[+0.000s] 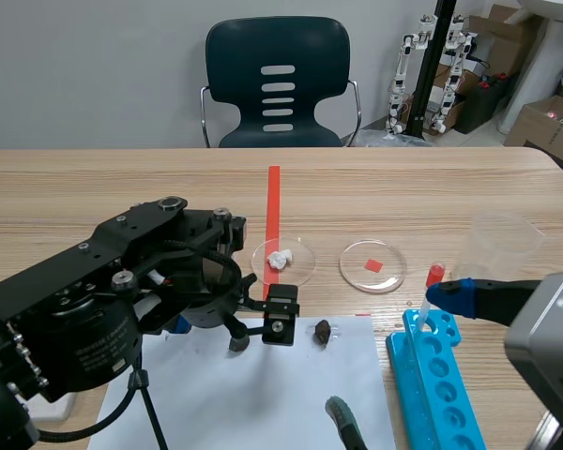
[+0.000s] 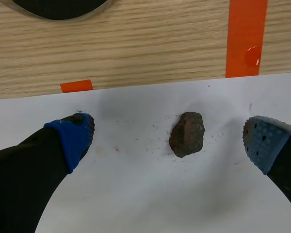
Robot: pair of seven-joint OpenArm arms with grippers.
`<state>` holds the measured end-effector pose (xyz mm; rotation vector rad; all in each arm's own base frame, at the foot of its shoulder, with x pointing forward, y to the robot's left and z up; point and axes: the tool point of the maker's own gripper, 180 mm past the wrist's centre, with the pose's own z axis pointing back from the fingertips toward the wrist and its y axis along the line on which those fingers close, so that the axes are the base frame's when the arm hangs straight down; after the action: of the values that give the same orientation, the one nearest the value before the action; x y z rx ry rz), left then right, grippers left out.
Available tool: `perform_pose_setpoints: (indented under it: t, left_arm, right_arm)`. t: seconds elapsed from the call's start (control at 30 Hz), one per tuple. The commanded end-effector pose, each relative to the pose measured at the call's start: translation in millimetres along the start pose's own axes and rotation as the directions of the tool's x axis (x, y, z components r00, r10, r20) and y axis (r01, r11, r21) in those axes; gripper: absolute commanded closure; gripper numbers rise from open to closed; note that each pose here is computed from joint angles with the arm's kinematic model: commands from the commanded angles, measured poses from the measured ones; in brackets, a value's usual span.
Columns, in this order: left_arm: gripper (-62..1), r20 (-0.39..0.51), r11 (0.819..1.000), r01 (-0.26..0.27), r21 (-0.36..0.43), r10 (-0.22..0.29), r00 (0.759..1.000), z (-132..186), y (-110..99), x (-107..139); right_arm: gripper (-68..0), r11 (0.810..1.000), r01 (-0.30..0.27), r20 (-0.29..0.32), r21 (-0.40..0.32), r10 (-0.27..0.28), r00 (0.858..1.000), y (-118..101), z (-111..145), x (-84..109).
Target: Pick up the middle mineral with the left hand
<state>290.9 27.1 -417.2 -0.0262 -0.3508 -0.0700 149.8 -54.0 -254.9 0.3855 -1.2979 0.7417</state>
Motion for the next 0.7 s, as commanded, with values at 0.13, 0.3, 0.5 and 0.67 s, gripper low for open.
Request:
perform_pose_setpoints:
  t: [0.13, 0.3, 0.5, 0.67]
  left_arm:
    - [-58.0, 0.002, 1.0, -0.001, -0.011, 0.001, 1.0, 0.9, -7.1, 2.8]
    - [-54.5, 0.003, 1.0, 0.005, -0.01, -0.005, 1.0, 0.8, -7.8, 2.6]
    - [-44.1, -0.012, 1.0, -0.008, -0.003, 0.008, 1.0, 0.9, -6.5, 0.1]
    - [-39.7, -0.028, 1.0, -0.015, 0.002, 0.015, 0.999, 1.0, -5.6, -2.9]
  right_arm:
    - [-67.9, 1.0, -0.003, 0.036, -0.008, 0.003, 0.999, -2.7, -1.0, 10.7]
    - [-67.9, 1.0, -0.003, 0.036, -0.008, 0.003, 0.999, -2.7, -1.0, 10.7]
    - [-67.9, 1.0, -0.003, 0.036, -0.008, 0.003, 0.999, -2.7, -1.0, 10.7]
    - [-67.9, 1.0, -0.003, 0.036, -0.008, 0.003, 0.999, -2.7, -1.0, 10.7]
